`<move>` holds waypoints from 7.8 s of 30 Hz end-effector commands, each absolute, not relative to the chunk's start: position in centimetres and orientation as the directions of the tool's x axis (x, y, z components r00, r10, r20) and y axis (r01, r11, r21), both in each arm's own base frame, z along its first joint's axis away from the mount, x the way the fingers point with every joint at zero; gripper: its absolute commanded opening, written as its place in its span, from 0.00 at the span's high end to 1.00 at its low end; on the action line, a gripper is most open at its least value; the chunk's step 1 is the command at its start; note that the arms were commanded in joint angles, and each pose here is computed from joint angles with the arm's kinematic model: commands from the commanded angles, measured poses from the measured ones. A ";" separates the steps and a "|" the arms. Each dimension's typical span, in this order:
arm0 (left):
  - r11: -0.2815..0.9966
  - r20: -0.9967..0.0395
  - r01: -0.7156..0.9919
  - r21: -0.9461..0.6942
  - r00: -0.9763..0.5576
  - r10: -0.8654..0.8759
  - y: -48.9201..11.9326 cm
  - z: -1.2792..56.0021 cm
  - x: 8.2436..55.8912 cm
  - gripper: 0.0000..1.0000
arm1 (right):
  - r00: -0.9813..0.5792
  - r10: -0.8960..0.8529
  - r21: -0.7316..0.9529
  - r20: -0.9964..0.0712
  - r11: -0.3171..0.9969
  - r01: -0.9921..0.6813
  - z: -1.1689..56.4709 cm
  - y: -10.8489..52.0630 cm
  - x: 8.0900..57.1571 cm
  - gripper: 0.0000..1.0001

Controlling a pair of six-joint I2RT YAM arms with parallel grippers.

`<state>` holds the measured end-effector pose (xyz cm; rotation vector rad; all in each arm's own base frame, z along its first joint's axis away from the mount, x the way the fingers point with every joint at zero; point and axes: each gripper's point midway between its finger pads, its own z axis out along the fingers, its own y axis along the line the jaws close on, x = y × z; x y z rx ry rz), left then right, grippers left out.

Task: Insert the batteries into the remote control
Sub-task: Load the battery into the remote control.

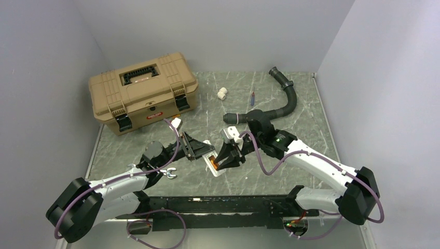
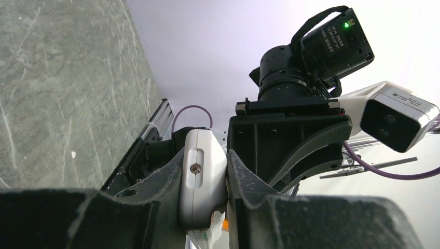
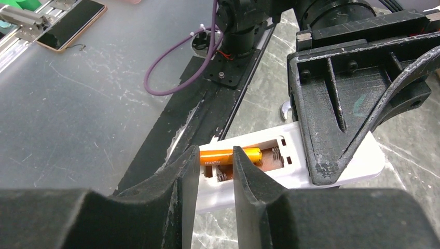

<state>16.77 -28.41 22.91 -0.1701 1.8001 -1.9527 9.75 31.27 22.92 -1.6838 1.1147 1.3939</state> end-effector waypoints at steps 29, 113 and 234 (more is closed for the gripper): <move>-0.130 -0.260 0.346 -0.929 -0.862 -0.434 -28.2 27.3 16.2 1.00 | 0.088 -0.215 0.004 -0.972 -0.395 -0.919 22.4 31.9 10.9 0.77; -0.217 -0.267 0.387 -0.896 -0.860 -0.434 -27.7 29.5 15.3 1.00 | 0.016 -0.272 0.086 -0.962 -0.359 -0.929 22.5 32.3 11.6 0.74; -0.202 -0.233 0.344 -0.917 -0.873 -0.427 -28.2 27.5 15.9 1.00 | 0.102 -0.239 -0.022 -0.966 -0.319 -0.948 24.2 31.1 11.3 0.60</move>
